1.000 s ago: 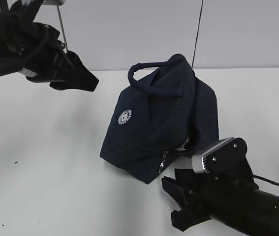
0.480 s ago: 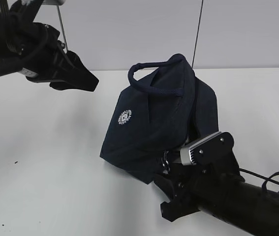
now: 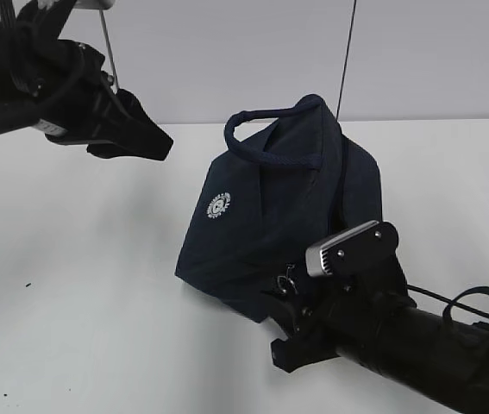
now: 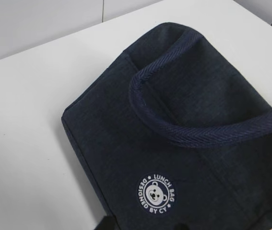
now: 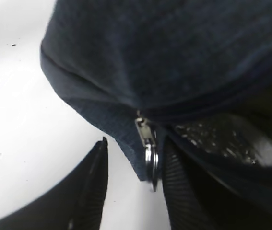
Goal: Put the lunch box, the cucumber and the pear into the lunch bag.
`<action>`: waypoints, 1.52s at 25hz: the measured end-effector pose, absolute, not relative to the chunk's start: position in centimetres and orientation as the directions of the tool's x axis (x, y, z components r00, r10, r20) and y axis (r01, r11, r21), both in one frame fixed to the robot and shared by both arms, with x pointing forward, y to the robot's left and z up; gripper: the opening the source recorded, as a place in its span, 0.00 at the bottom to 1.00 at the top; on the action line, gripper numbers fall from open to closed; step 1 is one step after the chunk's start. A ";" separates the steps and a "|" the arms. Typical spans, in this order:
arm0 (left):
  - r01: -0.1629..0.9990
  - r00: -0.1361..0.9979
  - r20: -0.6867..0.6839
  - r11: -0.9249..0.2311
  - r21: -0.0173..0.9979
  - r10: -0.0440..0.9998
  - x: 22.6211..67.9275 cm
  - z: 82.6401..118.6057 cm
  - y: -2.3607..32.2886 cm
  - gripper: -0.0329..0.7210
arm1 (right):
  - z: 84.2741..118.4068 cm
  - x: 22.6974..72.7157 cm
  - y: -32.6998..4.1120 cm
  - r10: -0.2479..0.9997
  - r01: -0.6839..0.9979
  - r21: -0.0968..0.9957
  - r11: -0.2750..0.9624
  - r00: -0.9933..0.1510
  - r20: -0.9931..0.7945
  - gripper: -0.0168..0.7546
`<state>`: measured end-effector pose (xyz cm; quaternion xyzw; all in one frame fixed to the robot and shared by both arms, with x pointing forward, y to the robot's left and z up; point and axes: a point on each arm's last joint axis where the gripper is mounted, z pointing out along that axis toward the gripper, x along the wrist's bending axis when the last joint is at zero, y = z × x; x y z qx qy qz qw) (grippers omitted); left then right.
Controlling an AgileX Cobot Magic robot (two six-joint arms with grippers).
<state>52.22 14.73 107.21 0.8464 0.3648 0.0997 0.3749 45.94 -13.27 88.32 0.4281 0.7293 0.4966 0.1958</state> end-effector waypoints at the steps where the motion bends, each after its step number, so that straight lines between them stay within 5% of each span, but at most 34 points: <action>1: 0.543 0.714 -0.105 -0.453 0.707 0.692 52.2 107.2 14.7 0.36 | 88.2 46.0 -13.3 0.823 0.435 0.890 0.138 -0.550 0.141 0.42; 38: 0.543 0.714 -0.105 -0.453 0.707 0.692 52.2 107.2 14.7 0.36 | 87.8 46.5 -13.3 0.839 0.427 0.898 0.104 -0.523 0.152 0.35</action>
